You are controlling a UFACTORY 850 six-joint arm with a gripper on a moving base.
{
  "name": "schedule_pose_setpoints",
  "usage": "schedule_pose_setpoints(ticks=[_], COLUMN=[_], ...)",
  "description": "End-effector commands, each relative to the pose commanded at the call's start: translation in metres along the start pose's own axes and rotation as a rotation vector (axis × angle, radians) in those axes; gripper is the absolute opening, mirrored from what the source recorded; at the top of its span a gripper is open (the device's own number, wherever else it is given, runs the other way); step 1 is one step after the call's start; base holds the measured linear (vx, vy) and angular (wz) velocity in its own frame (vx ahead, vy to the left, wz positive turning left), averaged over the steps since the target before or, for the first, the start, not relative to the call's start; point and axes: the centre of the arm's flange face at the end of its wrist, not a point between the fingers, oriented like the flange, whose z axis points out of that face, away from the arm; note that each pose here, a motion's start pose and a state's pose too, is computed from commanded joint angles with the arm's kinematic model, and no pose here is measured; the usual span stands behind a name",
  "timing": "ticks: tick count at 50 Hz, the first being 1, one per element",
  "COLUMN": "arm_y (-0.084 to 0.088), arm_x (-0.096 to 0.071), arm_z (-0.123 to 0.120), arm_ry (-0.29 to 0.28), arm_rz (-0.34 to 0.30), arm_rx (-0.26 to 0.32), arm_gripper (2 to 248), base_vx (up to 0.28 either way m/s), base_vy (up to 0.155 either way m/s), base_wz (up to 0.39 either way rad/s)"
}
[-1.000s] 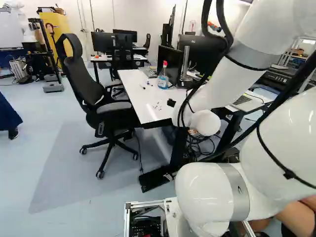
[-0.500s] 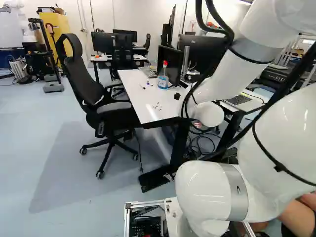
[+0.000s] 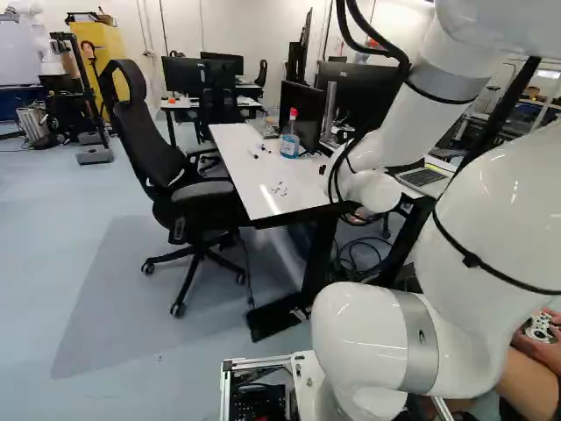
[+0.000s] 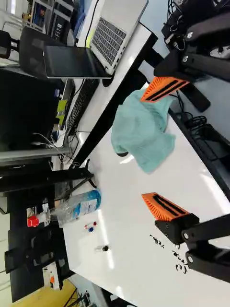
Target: Clean the table with the green towel
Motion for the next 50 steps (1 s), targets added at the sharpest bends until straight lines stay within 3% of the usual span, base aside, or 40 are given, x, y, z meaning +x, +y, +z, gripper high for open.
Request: schedule_pose_setpoints(ticks=[50], arm_y=[0.033], arm_x=[0.016], arm_z=[0.086], arm_ry=[-0.157], arm_rz=[0.029], arm_rx=[-0.065], arm_gripper=[247], base_vx=[0.0], base_vy=[0.0], base_wz=[0.0])
